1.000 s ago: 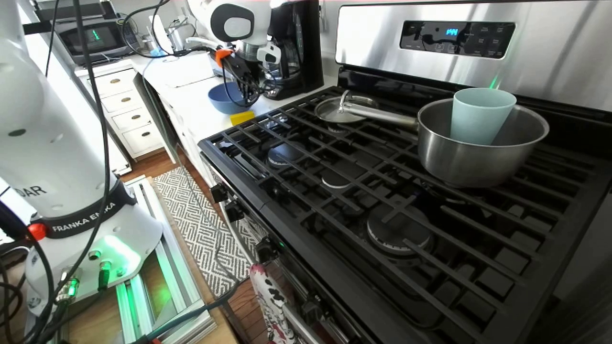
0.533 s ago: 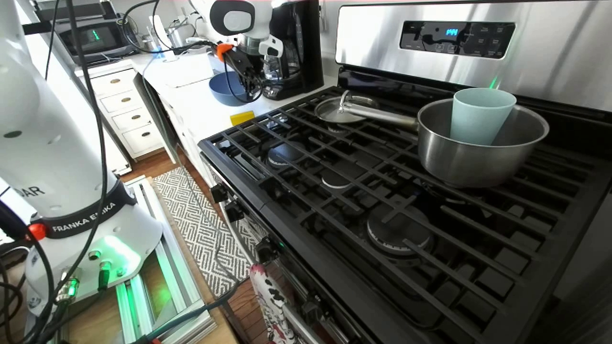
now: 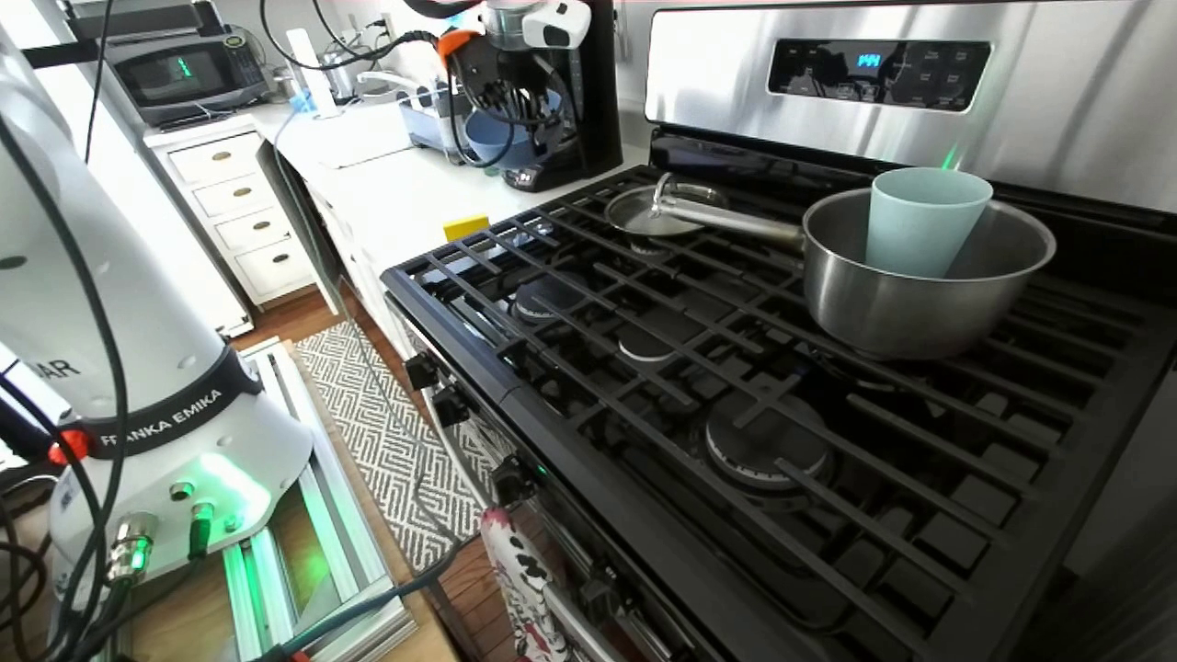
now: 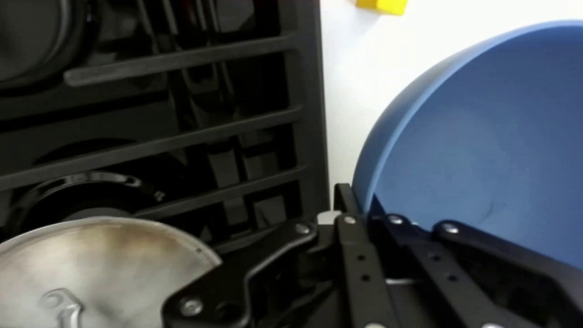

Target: Put the blue bowl on the stove between the lid and the pot

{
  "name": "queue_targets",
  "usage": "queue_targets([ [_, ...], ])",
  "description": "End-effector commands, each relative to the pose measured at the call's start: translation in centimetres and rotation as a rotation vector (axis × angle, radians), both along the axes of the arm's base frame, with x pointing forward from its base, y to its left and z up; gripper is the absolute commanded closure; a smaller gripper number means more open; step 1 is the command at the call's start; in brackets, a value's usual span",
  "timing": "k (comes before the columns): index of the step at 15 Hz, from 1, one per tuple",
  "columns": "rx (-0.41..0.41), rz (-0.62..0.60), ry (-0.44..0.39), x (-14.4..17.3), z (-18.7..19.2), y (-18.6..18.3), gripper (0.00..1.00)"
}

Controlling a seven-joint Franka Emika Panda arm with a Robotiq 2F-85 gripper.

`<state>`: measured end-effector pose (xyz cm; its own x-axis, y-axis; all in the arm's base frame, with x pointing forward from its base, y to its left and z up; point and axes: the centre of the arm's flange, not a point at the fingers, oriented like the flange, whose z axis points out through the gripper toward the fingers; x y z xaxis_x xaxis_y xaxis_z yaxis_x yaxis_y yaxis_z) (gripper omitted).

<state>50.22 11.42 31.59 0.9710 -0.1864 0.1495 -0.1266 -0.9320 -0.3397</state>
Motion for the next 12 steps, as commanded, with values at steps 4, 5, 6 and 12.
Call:
queue_targets([
  [4, -0.006, -0.085, -0.014, -0.5, 0.8, -1.5, 0.99],
  [5, -0.014, -0.152, -0.026, 0.7, 0.8, -2.5, 0.99],
  [6, -0.017, -0.228, -0.047, 2.2, 1.0, -4.2, 0.99],
  [12, -0.018, -0.556, -0.116, 8.1, 3.0, -14.5, 0.99],
])
